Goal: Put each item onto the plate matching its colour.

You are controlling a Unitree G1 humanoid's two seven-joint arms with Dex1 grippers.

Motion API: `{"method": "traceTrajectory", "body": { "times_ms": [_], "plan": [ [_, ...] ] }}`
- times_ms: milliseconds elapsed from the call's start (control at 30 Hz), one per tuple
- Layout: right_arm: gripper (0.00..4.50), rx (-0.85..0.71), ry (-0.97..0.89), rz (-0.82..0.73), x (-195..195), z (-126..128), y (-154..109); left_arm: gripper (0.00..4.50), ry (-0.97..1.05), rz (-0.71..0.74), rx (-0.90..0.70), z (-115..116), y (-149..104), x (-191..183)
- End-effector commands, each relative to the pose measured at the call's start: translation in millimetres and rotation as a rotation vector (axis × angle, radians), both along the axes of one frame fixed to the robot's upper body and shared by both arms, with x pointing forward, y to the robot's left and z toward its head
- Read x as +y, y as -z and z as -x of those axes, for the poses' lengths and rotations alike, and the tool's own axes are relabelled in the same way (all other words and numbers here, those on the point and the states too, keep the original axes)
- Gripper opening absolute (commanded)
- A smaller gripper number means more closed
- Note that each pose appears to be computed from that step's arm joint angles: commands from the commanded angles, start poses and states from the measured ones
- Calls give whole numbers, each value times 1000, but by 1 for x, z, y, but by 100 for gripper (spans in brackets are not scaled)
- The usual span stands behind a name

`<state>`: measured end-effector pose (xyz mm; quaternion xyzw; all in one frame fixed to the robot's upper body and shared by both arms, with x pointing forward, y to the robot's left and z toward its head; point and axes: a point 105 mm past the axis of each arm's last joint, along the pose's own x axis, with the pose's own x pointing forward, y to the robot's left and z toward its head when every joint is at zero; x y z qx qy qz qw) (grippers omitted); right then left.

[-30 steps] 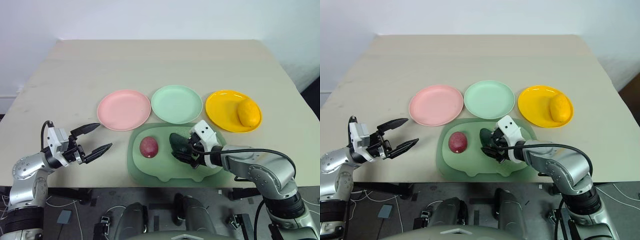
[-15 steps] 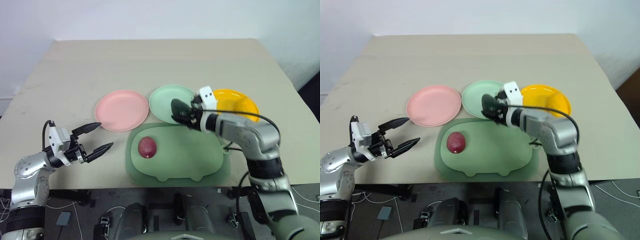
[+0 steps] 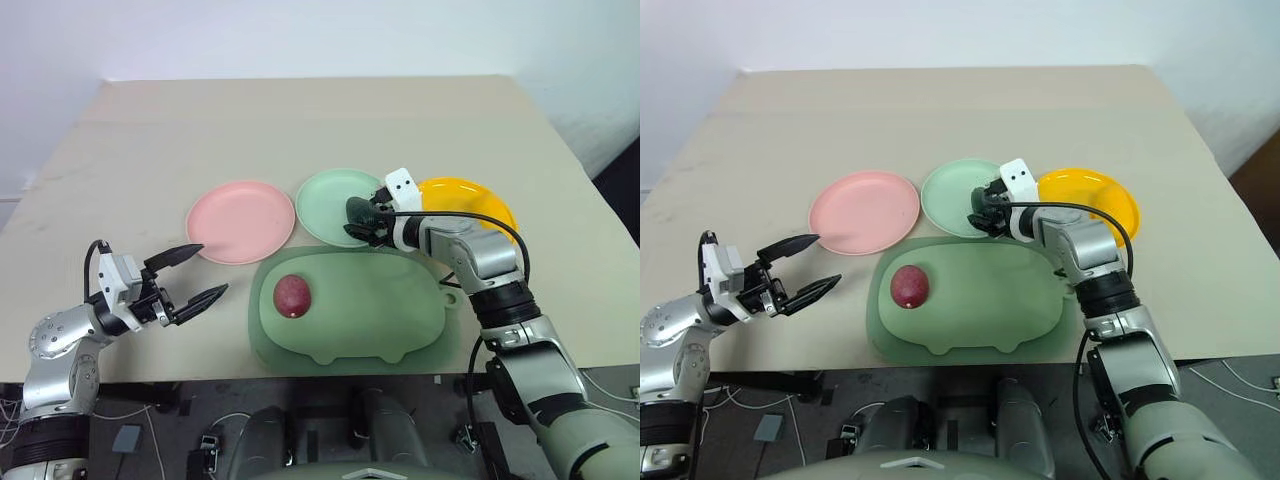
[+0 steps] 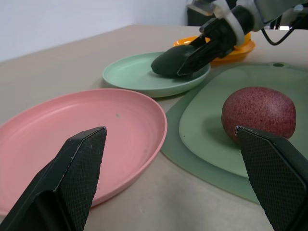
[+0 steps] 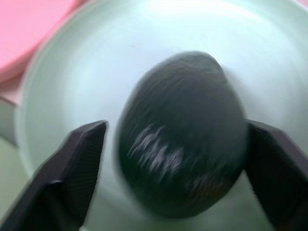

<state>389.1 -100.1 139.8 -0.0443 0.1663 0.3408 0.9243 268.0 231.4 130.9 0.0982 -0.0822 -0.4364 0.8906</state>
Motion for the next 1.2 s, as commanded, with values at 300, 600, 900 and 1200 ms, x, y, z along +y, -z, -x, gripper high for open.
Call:
{"method": "traceTrajectory", "body": {
  "times_ms": [300, 600, 900, 1200],
  "plan": [
    [447, -289, -111, -180, -101, 97, -61, 450, 67, 5, -7, 5, -7, -10],
    [447, -179, -278, 12, -157, 171, -12, 450, 118, -16, 17, 7, -7, -13],
    [447, -233, -347, 91, -175, 169, -12, 450, 167, -13, 30, 5, -6, -20],
    [447, -287, -362, 96, -161, 147, -13, 450, 237, -16, 48, -2, 1, -52]
  ]
}}
